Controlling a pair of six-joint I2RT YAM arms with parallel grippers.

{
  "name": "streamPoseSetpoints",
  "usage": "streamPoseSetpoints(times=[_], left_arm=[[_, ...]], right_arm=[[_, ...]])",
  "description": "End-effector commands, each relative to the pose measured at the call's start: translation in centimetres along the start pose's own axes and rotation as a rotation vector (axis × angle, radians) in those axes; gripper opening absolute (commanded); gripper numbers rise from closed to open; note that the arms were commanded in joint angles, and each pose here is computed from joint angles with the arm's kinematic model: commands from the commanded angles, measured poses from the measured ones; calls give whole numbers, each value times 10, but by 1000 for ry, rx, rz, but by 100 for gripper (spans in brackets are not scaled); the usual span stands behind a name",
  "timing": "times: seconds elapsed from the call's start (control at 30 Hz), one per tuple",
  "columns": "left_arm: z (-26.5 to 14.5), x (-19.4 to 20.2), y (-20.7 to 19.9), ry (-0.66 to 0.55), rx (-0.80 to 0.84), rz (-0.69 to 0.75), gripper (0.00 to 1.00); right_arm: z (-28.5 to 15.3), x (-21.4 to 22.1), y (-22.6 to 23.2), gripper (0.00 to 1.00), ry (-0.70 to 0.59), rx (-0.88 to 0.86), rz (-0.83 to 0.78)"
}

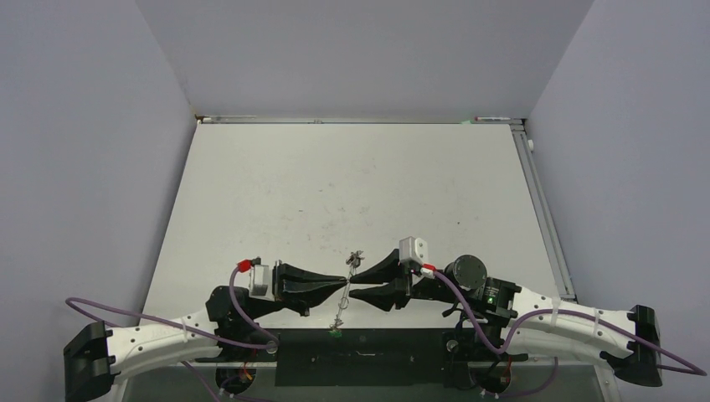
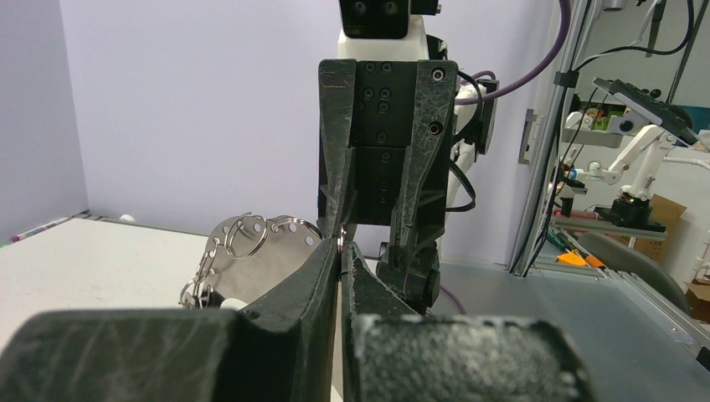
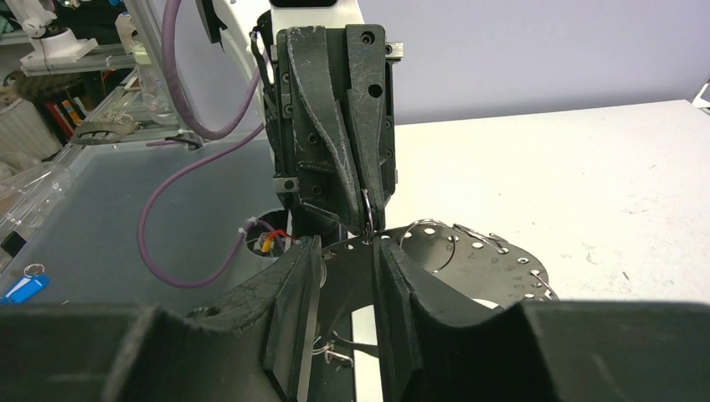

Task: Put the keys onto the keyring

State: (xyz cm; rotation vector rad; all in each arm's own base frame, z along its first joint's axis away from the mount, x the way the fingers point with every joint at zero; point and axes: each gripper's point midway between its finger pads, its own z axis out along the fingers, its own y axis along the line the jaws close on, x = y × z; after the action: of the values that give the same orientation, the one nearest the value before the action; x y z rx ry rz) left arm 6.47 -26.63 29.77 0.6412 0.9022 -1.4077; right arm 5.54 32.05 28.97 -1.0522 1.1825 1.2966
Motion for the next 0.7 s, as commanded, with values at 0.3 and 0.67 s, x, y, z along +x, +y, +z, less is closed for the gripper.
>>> streamPoseSetpoints(times=[0.3,0.67], left_arm=[[1,-23,-11,-98,46,-15,0],[3,-23,-18,-101,84,-24,0]], right_arm=[[3,-37,8,30,-114,-22,-39],[13,-31,10,16,-91,-47,-40]])
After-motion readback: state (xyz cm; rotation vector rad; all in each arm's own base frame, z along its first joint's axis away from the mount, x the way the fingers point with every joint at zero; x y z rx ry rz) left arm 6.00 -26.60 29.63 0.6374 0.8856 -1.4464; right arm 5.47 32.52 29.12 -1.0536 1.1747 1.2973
